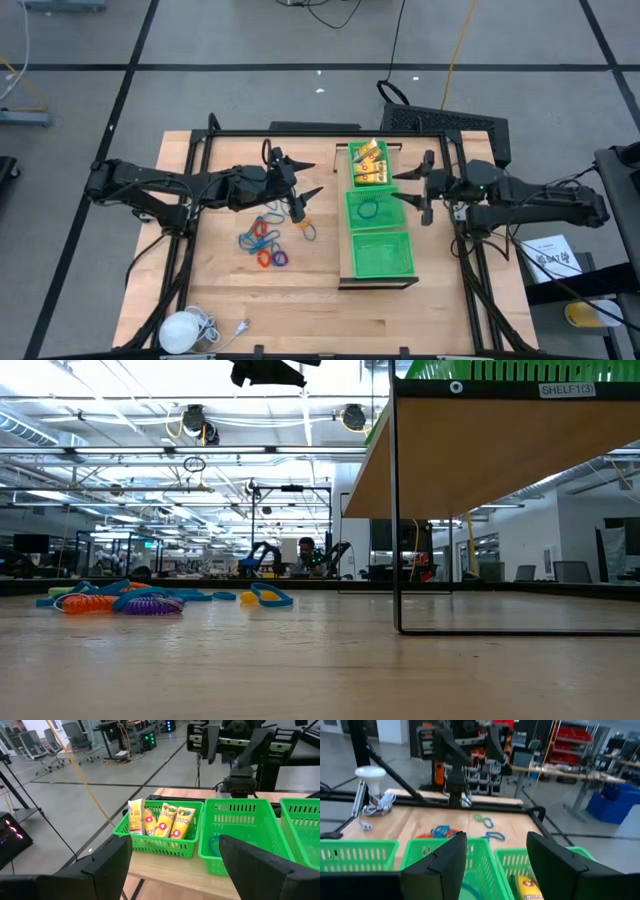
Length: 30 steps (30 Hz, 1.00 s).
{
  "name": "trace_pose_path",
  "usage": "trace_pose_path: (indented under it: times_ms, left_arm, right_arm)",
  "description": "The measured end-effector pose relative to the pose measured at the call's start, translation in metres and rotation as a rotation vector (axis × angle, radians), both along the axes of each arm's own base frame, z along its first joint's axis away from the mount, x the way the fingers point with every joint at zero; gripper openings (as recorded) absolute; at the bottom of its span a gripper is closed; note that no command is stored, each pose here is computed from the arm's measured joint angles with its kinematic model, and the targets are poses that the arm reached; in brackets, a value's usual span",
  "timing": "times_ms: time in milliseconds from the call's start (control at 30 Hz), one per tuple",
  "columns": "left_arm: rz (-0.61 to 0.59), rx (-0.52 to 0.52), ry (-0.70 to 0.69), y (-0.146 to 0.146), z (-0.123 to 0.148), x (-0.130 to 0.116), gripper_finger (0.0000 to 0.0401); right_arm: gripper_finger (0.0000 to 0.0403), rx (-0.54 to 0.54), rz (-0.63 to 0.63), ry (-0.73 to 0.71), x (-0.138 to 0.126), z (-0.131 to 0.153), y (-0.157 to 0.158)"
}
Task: Pick & Place Office Desk Supplies
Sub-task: Put the blue rubber band into the middle green bin
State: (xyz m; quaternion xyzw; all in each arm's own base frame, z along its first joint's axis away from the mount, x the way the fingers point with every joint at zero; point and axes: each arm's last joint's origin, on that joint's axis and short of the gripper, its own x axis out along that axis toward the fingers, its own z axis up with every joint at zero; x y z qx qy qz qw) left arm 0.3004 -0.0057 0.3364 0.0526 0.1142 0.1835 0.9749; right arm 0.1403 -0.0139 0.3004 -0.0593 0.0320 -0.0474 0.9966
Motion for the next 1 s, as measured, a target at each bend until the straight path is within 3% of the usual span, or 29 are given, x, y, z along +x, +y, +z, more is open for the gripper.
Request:
trace_pose_path:
  times_ms: [333,533,667,733,867,1000]
  left_arm:
    - [0.023,-0.120,-0.137,0.000,0.008,0.002,0.0308]
    - [0.017,-0.144,-0.129,-0.002,0.007,0.001,0.0318]
    - [0.025,-0.092,0.060,-0.005,0.001,-0.018,0.0316]
    - [0.051,-0.129,0.131,-0.006,0.000,-0.031,0.0312]
    - [0.122,-0.315,0.290,-0.012,-0.010,-0.064,0.0304]
    - [0.292,-0.554,0.547,-0.022,-0.033,-0.102,0.0296]
  right_arm:
    - [0.0196,-0.002,0.000,-0.010,-0.003,-0.022,0.000]
    - [0.0196,-0.025,0.002,-0.020,-0.005,-0.022,0.001]
    - [0.0196,-0.026,0.002,-0.013,-0.006,-0.022,0.001]
    - [0.0196,-0.026,0.002,-0.011,-0.006,-0.022,0.001]
    - [0.0196,-0.027,0.002,-0.011,-0.006,-0.022,0.001]
    - [0.0196,-0.030,0.002,-0.011,-0.006,-0.022,0.001]
